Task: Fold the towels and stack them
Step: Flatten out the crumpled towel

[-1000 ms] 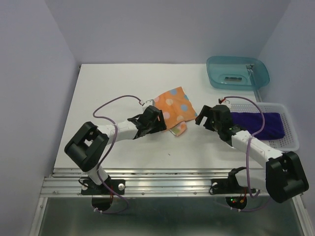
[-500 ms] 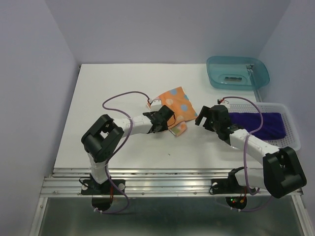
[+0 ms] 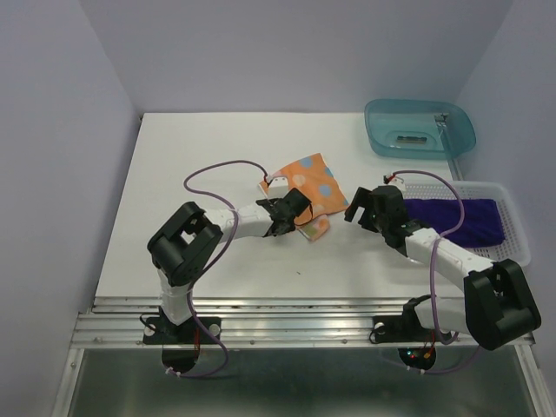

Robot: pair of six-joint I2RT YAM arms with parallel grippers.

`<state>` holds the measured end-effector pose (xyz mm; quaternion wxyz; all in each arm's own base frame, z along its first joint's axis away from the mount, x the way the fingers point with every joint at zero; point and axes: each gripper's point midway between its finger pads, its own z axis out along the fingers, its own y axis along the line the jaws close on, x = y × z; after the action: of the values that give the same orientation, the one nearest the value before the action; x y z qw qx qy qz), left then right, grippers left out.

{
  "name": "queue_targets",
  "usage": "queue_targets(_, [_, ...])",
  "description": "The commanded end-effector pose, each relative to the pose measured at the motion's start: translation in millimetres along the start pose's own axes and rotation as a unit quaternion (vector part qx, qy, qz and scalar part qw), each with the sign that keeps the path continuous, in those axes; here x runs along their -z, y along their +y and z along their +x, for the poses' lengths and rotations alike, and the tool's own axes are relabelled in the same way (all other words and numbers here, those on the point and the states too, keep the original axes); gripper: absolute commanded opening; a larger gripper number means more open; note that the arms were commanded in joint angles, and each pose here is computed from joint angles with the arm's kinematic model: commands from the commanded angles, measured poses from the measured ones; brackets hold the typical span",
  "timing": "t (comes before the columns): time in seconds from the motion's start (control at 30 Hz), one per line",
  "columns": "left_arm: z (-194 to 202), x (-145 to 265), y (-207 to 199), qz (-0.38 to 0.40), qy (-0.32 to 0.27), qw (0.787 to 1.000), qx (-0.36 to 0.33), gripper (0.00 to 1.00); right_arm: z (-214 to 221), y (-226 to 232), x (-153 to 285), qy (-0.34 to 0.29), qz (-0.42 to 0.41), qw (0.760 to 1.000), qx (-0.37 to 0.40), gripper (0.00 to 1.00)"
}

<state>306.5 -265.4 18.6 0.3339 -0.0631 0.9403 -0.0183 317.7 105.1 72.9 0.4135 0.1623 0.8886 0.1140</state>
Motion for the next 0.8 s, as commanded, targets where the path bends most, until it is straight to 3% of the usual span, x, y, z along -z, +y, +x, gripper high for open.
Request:
queue_targets(0.0, [53.1,-13.2,42.6,-0.059,0.077,0.992,-0.086,0.46,-24.2,4.7,-1.2,-0.039,0.006,0.999,0.003,1.00])
queue_targets(0.2, [64.9,-12.0,38.3,-0.032,0.109,0.984,-0.140,0.34,-25.0,5.0,-1.3,-0.041,0.005,0.999,0.003,1.00])
queue_targets(0.23, [66.8,-12.0,35.1,-0.026,0.114,0.982,-0.151,0.26,-24.9,4.1,-1.8,-0.041,0.008,0.999,0.005,1.00])
queue_targets(0.3, [70.7,-10.2,36.3,-0.027,0.122,0.978,-0.169,0.21,-26.1,3.6,-1.7,-0.042,0.010,0.999,0.006,1.00])
queue_targets(0.37, [71.7,-8.4,47.7,-0.056,0.126,0.976,-0.166,0.00,-27.4,4.5,-0.8,-0.044,0.008,0.999,0.007,1.00])
queue_targets(0.77, [67.0,13.6,95.1,-0.112,0.092,0.985,-0.092,0.00,-21.5,19.4,-5.1,-0.028,-0.033,0.999,0.022,1.00])
